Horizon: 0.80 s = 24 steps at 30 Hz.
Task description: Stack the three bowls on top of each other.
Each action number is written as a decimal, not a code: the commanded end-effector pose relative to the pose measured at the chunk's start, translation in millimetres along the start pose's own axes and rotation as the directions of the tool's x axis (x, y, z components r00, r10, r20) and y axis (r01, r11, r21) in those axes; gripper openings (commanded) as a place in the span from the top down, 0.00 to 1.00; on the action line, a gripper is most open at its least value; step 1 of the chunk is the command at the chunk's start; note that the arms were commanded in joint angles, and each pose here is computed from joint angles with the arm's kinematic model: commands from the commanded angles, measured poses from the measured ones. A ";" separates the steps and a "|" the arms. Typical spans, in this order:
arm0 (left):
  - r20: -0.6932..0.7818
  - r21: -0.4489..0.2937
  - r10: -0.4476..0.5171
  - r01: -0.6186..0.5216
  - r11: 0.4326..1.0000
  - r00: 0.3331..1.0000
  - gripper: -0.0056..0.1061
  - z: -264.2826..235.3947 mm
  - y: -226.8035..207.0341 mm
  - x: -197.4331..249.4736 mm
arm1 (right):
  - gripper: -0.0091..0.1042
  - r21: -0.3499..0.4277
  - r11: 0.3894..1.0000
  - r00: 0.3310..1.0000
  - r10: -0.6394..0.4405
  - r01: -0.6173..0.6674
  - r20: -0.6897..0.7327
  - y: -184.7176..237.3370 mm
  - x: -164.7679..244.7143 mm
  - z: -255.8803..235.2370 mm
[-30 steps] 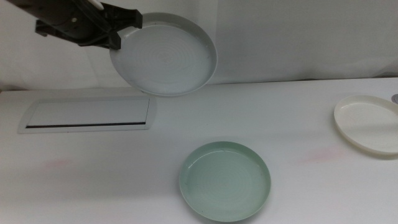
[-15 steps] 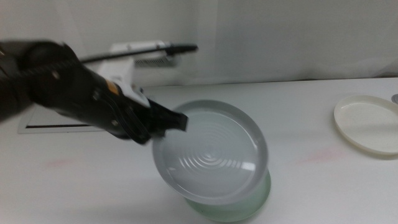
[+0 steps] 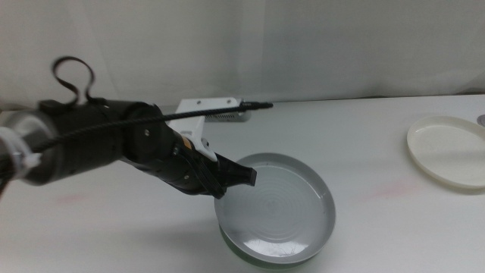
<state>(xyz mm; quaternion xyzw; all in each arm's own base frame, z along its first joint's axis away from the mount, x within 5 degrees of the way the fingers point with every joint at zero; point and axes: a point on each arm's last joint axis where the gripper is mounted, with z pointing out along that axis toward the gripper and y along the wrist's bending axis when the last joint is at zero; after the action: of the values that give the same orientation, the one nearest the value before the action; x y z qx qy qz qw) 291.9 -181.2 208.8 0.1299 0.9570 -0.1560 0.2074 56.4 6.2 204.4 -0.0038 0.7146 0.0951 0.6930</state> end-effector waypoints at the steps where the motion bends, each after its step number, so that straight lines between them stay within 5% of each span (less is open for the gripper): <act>1: 0.013 0.004 -0.016 0.016 1.000 1.000 0.98 10.6 -0.7 -0.6 | 0.01 0.003 1.000 1.000 -0.017 0.017 0.004 -1.6 10.5 -1.0; 24: -0.099 -0.038 -0.050 0.046 0.998 0.994 0.94 61.9 10.7 13.7 | 0.01 0.003 1.000 1.000 -0.017 0.017 0.004 -1.6 10.5 -1.0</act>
<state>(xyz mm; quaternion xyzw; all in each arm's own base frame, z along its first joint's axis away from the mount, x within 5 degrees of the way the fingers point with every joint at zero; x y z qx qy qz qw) 307.1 -188.9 153.5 0.1134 0.9689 -0.1386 0.1708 56.4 6.2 204.4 -0.0053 0.7146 0.0937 0.6932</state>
